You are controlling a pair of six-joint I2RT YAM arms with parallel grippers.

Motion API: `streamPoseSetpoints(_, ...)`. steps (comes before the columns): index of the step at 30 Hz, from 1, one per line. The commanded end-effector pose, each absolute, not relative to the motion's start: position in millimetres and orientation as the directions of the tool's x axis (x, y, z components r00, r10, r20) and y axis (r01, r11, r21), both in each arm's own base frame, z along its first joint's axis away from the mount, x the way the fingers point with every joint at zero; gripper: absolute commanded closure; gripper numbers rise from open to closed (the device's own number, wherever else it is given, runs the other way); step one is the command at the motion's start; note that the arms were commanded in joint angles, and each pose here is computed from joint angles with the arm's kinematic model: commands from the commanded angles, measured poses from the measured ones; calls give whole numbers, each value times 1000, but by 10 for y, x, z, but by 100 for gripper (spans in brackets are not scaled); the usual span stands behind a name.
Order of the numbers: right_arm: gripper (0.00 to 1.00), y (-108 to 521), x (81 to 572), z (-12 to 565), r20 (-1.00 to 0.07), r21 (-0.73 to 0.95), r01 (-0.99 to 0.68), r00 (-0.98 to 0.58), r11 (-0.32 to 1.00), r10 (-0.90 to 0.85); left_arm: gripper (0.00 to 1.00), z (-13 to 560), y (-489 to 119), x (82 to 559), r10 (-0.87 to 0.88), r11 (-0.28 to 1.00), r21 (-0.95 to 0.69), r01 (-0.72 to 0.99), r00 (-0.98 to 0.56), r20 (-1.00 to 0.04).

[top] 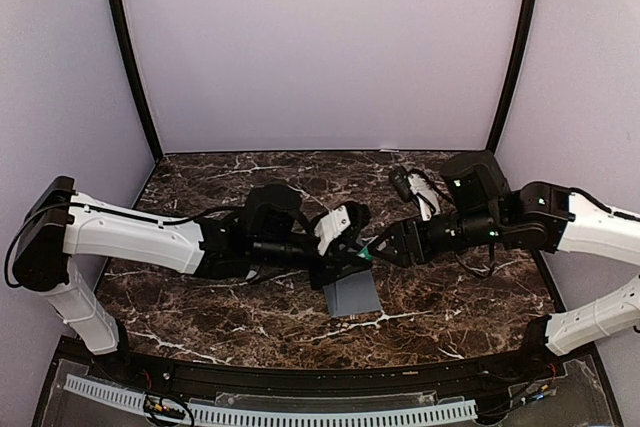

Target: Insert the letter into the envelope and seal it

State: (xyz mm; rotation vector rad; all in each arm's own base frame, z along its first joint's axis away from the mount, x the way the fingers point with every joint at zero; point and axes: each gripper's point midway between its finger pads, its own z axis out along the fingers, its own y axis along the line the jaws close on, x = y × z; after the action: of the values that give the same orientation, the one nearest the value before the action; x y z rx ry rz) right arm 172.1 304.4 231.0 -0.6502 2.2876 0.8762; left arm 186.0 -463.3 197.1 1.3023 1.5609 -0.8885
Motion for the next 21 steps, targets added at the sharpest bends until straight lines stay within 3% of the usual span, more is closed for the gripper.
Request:
streamPoseSetpoints(1, 39, 3099, 1537, 2325, -642, 482, -649, -718, 588, -267, 100, 2140, -4677, 1660, 332, 64, 29, 998, 6, -943)
streamPoseSetpoints(16, 56, 3158, 1549, 2117, -593, 481, -630, -746, 610, -303, 100, 2071, -4751, 1582, 352, -1, 25, 1000, 24, -936)
streamPoseSetpoints(21, 71, 3176, 1511, 2047, -578, 492, -633, -751, 598, -319, 100, 2068, -4750, 1560, 357, -11, 31, 999, 33, -934)
